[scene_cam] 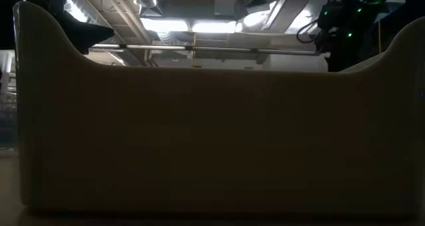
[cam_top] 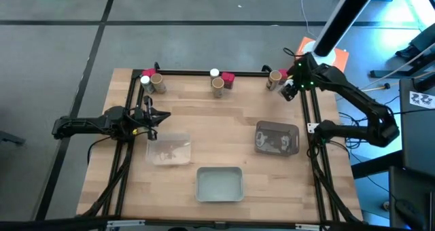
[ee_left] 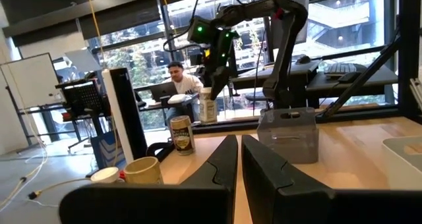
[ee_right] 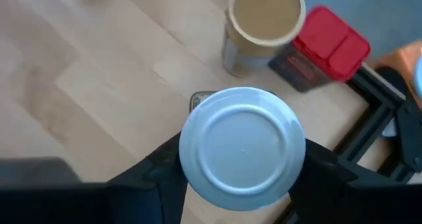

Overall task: Sort spices by type
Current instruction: Put the white seasoning bottle into the black bin

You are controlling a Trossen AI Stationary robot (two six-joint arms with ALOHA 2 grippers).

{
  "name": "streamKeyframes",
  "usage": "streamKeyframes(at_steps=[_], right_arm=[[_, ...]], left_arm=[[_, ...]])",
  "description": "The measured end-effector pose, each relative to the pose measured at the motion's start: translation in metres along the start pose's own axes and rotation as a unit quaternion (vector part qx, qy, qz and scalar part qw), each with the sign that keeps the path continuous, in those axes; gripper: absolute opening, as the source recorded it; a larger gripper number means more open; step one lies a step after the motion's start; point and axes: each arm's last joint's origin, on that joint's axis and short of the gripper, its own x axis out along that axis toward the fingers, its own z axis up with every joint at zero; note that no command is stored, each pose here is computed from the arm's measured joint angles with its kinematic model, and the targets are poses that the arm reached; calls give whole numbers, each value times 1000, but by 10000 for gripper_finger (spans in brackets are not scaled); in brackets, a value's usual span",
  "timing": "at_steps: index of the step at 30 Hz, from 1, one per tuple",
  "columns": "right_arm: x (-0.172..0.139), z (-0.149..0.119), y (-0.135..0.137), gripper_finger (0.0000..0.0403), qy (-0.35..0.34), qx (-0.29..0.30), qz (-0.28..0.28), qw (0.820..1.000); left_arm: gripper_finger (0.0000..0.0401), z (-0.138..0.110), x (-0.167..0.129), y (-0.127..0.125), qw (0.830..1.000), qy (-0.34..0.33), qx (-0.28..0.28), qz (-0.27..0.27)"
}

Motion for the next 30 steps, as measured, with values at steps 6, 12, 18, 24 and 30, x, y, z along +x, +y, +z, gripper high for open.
streamKeyframes(at_steps=[6,12,18,24,30], right_arm=[[-18,-10,10,210,-21,-24,67,997],[-33,-19,39,205,-36,-83,129,987],[-40,-27,73,208,-26,-122,189,974],[-48,-40,105,205,3,-159,244,957],[-51,-50,125,208,6,-185,222,957]], left_arm=[[13,0,0,0,1000,0,0,0],[13,0,0,0,1000,0,-3,0],[13,0,0,0,1000,-1,-5,0],[13,0,0,0,1000,-1,-5,0],[13,0,0,0,1000,-1,-5,0]])
